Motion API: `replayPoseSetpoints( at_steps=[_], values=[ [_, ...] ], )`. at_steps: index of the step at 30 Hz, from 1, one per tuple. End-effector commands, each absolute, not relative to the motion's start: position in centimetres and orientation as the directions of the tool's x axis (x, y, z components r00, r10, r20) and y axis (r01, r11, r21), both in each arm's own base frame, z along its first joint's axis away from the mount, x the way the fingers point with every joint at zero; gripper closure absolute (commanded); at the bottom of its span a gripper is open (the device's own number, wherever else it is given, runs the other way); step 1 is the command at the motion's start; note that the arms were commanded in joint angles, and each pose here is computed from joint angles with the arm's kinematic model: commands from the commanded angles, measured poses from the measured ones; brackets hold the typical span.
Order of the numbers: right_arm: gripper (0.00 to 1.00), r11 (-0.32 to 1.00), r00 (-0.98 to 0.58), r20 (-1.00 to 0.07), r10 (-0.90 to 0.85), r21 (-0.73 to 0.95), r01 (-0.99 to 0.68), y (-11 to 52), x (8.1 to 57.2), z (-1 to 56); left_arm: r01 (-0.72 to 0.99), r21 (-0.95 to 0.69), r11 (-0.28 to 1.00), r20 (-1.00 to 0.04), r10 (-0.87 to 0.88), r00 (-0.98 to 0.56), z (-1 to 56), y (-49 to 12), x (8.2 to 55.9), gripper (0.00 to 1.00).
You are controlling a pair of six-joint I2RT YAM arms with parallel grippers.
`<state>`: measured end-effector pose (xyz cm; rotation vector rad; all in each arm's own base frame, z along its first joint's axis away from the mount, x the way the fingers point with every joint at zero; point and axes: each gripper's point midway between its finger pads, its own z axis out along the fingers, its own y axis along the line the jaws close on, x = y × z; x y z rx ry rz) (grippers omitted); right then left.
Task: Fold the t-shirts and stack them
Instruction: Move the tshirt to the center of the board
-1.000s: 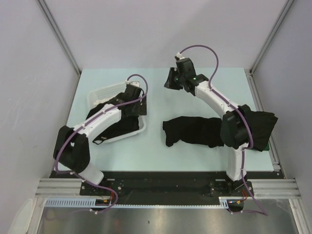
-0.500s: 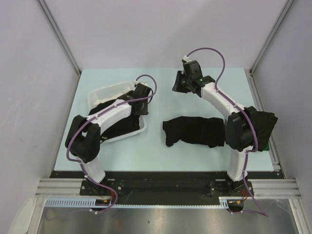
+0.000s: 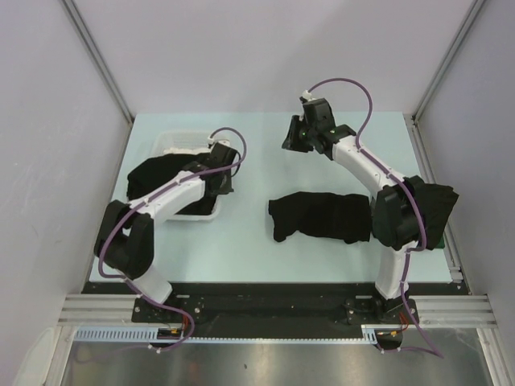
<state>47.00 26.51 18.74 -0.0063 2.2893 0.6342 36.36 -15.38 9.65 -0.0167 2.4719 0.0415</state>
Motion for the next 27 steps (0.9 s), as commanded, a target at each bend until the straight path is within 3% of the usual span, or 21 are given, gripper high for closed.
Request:
replayPoseSetpoints(
  at_steps=[1,12,18,27],
  values=[
    [0.74,0.847,-0.680,-0.704,0.202,0.474,-0.239,27.6,47.2,21.9,-0.191,0.052,0.980,-0.593,-0.124,-0.796,9.4,-9.6,35.2,1.00],
    [0.74,0.869,-0.680,-0.712,0.173,0.436,-0.236,26.3,45.7,22.2,-0.304,0.070,0.950,-0.541,-0.220,-0.812,8.7,-3.8,35.5,1.00],
    [0.74,0.869,-0.671,-0.716,0.191,0.442,-0.224,25.7,45.8,22.4,-0.312,0.190,0.931,-0.438,-0.204,-0.875,8.0,-2.0,31.7,1.00],
    [0.73,0.850,-0.660,-0.722,0.209,0.468,-0.242,26.5,46.7,23.1,-0.360,0.286,0.888,-0.369,-0.244,-0.897,7.7,0.9,26.4,1.00]
  ],
)
